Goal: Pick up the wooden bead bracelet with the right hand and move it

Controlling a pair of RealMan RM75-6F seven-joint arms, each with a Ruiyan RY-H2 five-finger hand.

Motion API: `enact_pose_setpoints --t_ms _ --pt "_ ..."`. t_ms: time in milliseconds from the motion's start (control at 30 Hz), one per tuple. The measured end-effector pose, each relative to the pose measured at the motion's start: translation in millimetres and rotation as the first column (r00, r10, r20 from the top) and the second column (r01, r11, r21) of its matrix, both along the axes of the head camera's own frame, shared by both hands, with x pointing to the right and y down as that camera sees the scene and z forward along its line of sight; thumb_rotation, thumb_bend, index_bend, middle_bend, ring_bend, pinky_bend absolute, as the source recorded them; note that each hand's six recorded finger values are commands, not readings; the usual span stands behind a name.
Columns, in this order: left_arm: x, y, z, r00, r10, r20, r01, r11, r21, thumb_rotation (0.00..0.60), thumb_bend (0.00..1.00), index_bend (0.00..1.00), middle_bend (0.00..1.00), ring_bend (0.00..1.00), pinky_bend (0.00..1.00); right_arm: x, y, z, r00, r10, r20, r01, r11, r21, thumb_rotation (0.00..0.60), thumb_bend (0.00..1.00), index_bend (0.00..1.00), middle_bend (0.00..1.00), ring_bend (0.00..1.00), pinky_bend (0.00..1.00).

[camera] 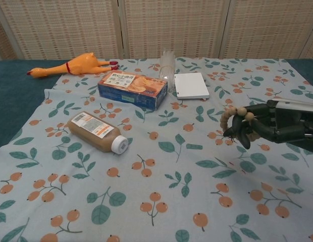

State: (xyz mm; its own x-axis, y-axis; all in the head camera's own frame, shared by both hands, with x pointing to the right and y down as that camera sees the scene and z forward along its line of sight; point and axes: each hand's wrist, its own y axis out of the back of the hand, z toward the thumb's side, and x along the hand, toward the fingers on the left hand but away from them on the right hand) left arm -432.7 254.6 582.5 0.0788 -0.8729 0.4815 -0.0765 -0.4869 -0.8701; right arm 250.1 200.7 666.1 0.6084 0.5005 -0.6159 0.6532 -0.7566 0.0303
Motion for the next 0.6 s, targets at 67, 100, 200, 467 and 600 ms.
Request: enact_pose_setpoints --t_ms 67,100,200,467,600 --pt "0.2 0.0 0.5 1.000 0.001 0.000 -0.001 1.000 -0.001 0.600 0.46 0.00 0.00 0.00 0.07 6.2 -1.9 2.9 0.990 -0.086 -0.113 0.097 0.990 0.105 0.600 1.00 0.50 0.58 0.16 0.13" --pt "0.4 0.0 0.9 1.000 0.002 0.000 -0.002 1.000 -0.003 0.600 0.46 0.00 0.00 0.00 0.07 9.3 -2.9 4.2 0.978 -0.122 -0.167 0.147 0.978 0.148 0.600 1.00 0.50 0.58 0.16 0.13" --pt "1.6 0.1 1.9 1.000 0.005 0.001 -0.005 1.000 -0.005 0.600 0.45 0.00 0.00 0.00 0.07 20.7 -6.7 9.0 0.905 -0.224 -0.363 0.331 0.906 0.265 0.600 1.00 0.50 0.57 0.16 0.13" --pt "2.4 0.9 1.8 1.000 0.005 0.005 -0.005 1.000 -0.006 0.600 0.46 0.00 0.00 0.00 0.07 57.5 -11.9 28.0 0.543 -0.313 -0.779 0.736 0.625 0.262 0.600 1.00 0.36 0.45 0.10 0.08" --pt "2.5 0.7 1.3 1.000 0.006 0.005 -0.006 1.000 -0.003 0.600 0.46 0.00 0.00 0.00 0.07 72.2 -8.7 35.8 0.391 -0.322 -0.862 0.820 0.547 0.168 0.600 1.00 0.13 0.32 0.01 0.00"
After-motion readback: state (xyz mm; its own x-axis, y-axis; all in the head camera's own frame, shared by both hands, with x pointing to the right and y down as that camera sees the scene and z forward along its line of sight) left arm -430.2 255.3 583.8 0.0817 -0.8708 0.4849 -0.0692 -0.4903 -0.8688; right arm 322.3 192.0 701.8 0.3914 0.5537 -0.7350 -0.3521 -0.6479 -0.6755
